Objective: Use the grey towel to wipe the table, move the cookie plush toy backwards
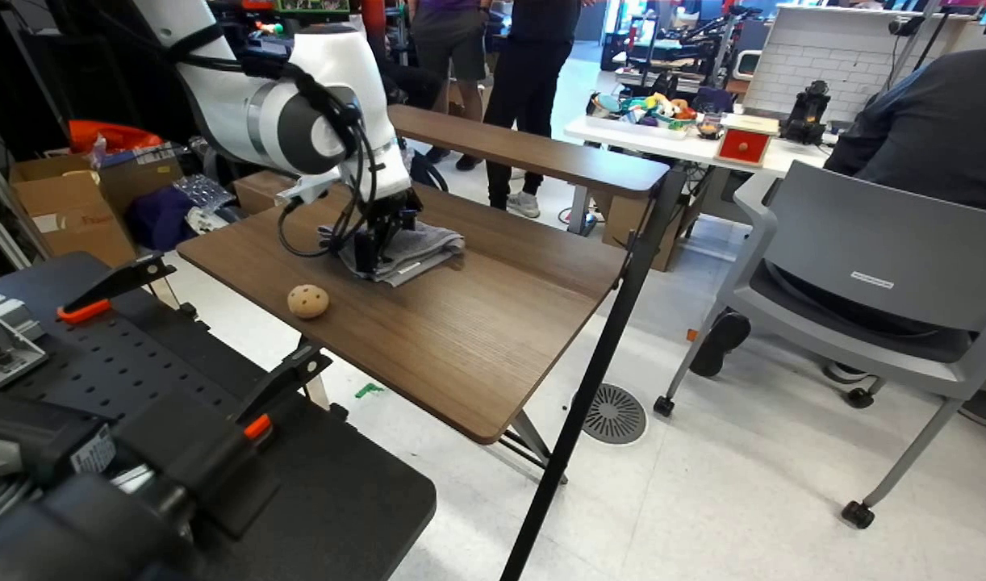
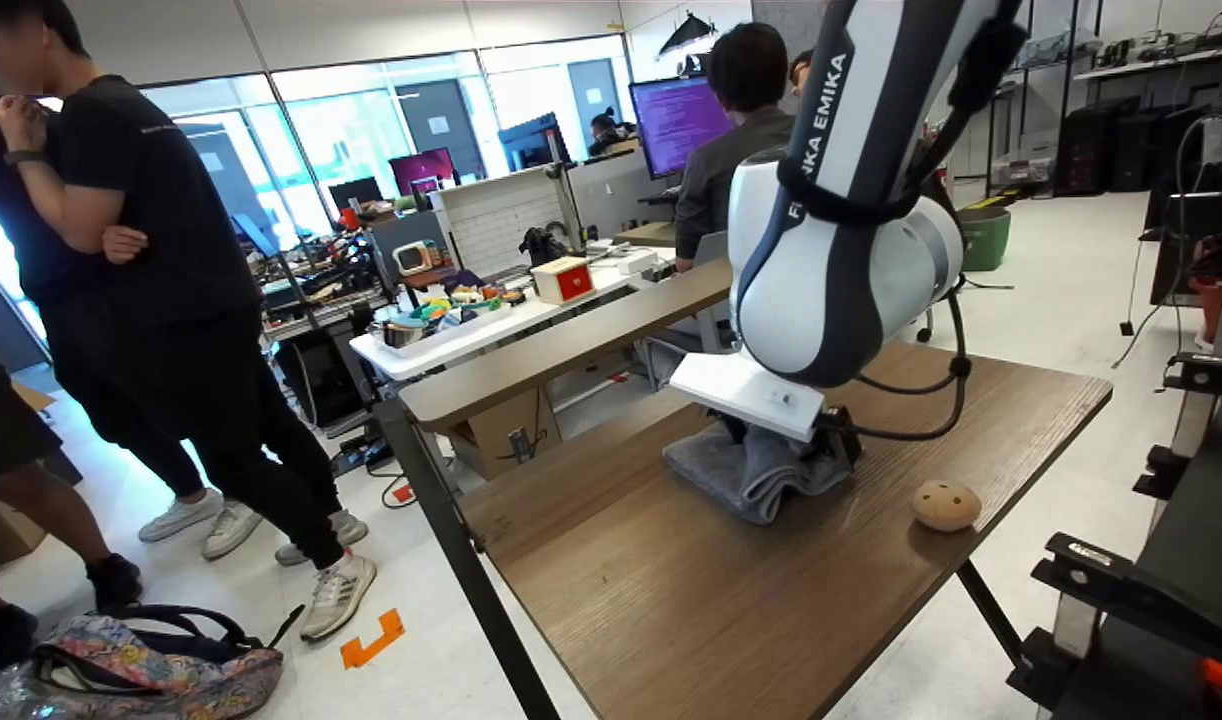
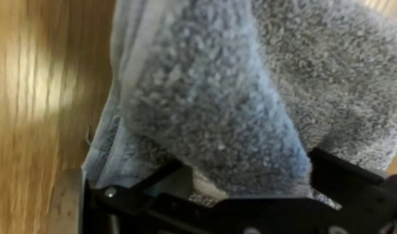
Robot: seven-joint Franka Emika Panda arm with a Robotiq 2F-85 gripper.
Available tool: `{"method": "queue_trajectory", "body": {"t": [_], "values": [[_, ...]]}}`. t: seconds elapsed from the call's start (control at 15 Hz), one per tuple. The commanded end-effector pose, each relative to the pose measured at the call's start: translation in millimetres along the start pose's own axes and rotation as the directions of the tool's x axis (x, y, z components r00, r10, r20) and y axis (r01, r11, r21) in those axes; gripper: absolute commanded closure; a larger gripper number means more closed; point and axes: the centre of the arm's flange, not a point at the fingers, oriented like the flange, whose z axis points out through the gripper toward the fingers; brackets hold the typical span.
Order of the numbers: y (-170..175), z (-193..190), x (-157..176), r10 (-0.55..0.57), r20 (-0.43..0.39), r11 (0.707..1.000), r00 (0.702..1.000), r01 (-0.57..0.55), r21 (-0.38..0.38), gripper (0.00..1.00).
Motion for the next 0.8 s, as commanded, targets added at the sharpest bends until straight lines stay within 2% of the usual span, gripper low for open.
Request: {"method": "queue_trajectory", "body": {"t": [0.0, 0.13, 0.4, 0.6, 0.73], "values": [[-7.8, 26.3, -24.8, 0.011, 0.147, 0.991, 0.989, -0.03, 0.131, 0.0], [-33.4, 39.4, -14.3, 0.048, 0.156, 0.97, 0.987, -0.084, 0.23, 0.0], [-68.0, 65.4, 52.2, 0.153, 0.033, 0.923, 0.988, -0.155, 0.352, 0.0], [-83.2, 76.9, 92.7, 0.205, -0.018, 0.899, 0.979, -0.181, 0.399, 0.0], [-85.2, 76.4, 96.6, 0.213, -0.019, 0.892, 0.977, -0.186, 0.412, 0.0]]}}
